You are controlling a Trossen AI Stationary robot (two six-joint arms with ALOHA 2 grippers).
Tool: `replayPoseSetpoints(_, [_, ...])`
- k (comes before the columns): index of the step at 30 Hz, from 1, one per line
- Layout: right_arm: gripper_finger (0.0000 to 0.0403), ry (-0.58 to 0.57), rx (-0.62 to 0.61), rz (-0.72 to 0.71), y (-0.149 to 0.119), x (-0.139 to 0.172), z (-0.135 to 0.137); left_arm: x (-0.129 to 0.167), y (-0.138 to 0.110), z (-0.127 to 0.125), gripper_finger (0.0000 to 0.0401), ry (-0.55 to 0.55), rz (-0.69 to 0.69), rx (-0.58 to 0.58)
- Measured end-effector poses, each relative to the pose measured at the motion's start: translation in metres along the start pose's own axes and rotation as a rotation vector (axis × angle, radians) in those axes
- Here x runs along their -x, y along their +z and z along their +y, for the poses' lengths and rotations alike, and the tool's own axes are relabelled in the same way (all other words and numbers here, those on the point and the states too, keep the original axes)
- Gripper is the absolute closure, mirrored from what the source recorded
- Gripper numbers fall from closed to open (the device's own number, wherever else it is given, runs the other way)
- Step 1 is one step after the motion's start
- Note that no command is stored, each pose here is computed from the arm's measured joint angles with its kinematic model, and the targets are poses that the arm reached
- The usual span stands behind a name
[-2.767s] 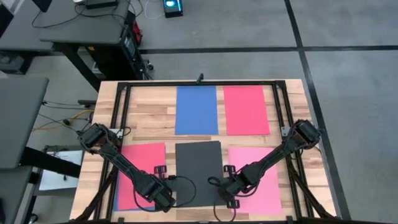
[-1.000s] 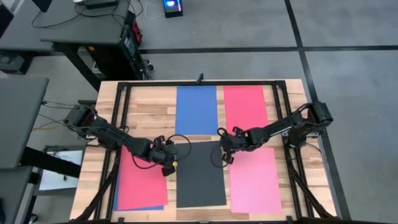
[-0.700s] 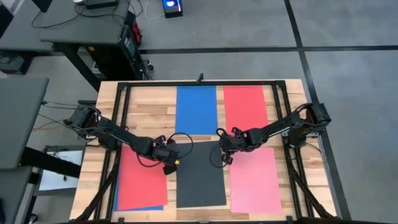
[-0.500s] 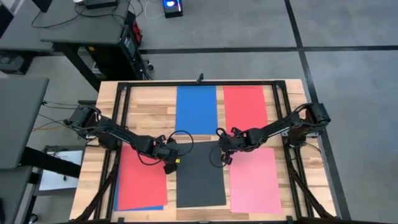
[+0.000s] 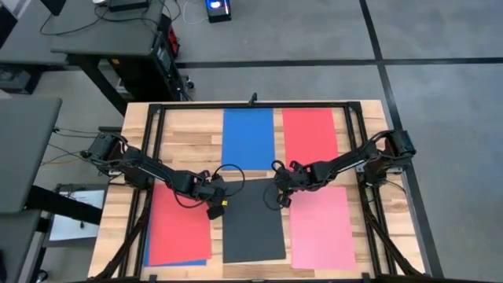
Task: Organize paper
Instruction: Stack the black paper on top of the black paper
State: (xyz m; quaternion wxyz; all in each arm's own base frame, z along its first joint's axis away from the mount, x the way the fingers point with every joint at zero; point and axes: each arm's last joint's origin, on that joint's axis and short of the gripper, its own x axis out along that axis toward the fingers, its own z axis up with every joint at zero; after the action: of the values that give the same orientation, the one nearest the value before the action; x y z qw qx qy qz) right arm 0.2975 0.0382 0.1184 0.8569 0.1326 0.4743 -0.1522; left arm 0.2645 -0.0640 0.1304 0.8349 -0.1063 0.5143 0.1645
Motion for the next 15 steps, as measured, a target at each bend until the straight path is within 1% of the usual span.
replayPoseSetpoints(15, [0.0403,0.014,-0.005,-0.025,0.003,-0.0009,-0.0002,-0.0023,0.0052,0.0046,0.0401,0.009,-0.025,-0.005])
